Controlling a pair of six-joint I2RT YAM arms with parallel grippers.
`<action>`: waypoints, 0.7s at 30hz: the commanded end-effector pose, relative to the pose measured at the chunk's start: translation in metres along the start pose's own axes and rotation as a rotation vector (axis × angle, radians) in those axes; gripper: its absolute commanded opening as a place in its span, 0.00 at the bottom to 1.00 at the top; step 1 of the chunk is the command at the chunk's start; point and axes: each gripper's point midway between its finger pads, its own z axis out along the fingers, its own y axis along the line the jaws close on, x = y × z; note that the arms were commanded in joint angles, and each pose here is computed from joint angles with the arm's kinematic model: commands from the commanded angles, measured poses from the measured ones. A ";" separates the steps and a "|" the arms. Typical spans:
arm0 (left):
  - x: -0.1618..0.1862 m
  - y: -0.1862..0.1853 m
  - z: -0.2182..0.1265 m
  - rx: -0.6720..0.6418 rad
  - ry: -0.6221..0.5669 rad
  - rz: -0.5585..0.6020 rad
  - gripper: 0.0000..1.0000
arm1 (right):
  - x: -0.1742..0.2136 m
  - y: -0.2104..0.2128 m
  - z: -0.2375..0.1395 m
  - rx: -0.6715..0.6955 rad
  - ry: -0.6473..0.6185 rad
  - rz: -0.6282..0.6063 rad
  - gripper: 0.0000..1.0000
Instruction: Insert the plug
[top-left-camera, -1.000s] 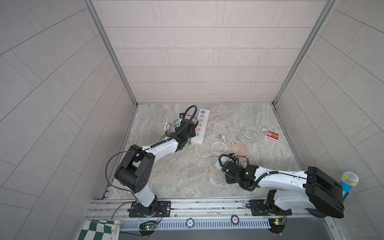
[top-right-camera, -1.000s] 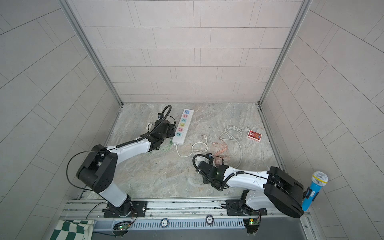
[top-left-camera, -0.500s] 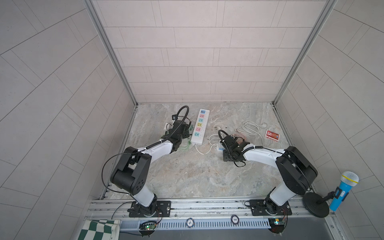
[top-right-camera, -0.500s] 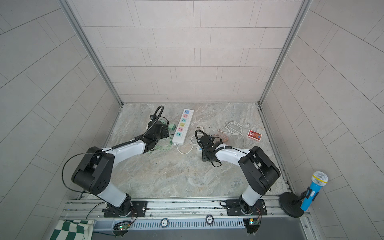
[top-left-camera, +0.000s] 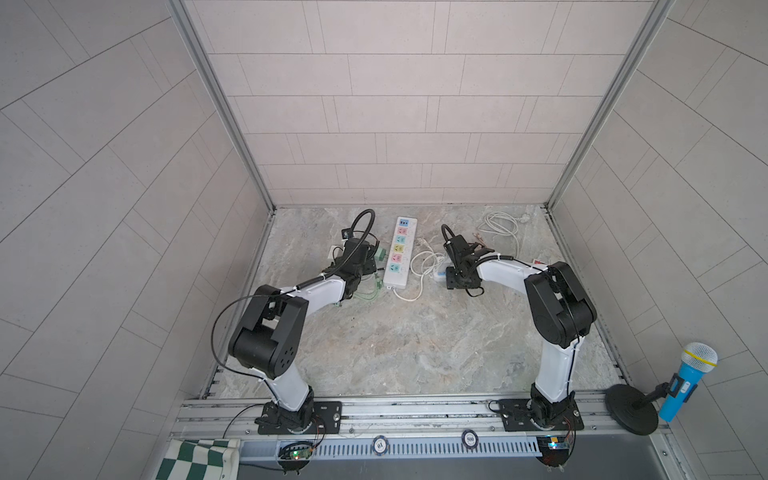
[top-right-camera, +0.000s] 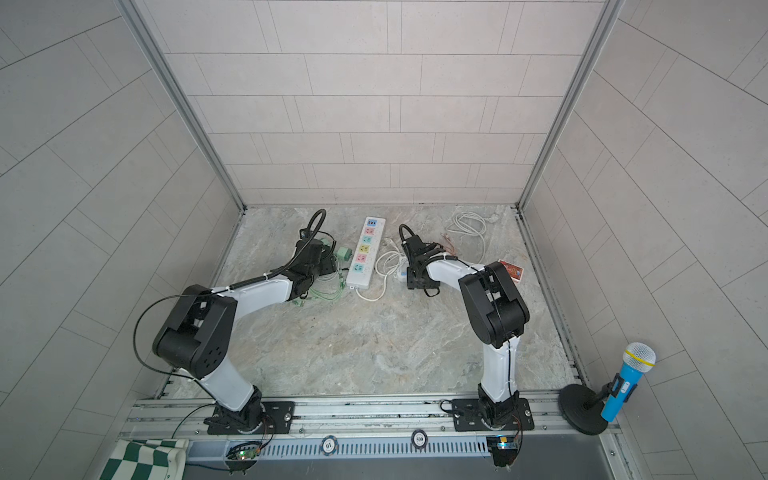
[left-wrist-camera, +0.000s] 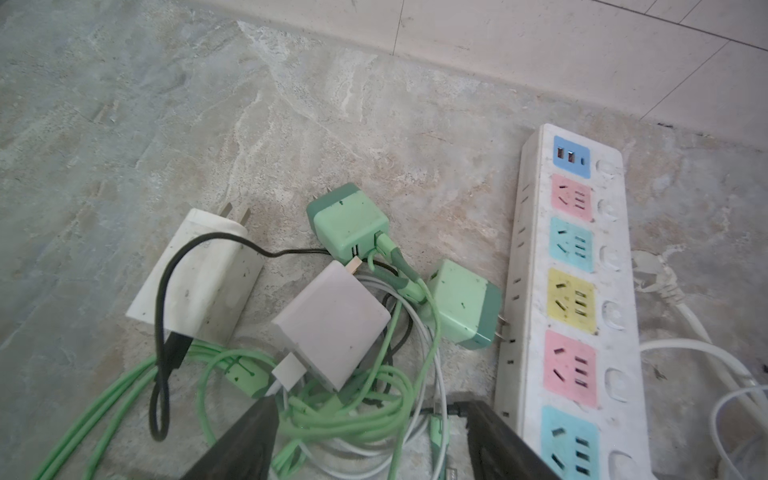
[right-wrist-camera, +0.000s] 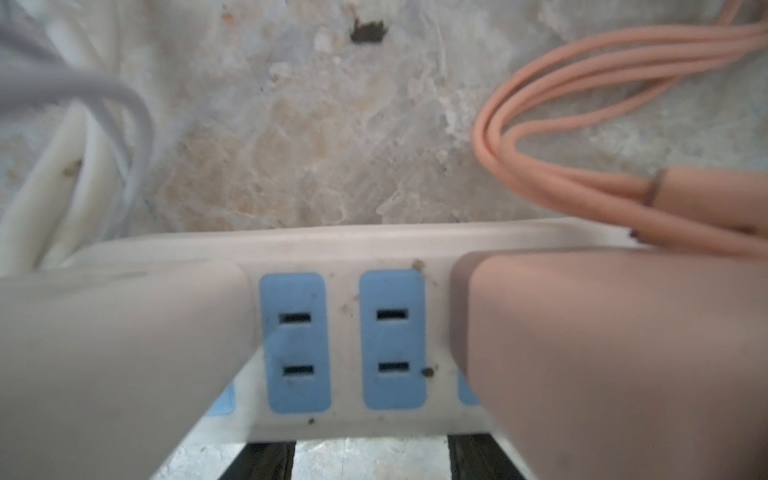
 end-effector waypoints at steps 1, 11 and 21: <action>-0.008 -0.022 0.011 0.076 0.024 0.045 0.77 | 0.041 -0.021 0.021 0.072 0.172 -0.055 0.57; 0.001 -0.066 0.040 0.202 0.157 0.145 0.80 | 0.026 -0.042 -0.042 -0.013 0.019 0.053 0.66; 0.016 -0.105 0.047 0.194 0.239 0.238 0.86 | 0.031 -0.040 -0.057 -0.088 -0.009 0.051 0.68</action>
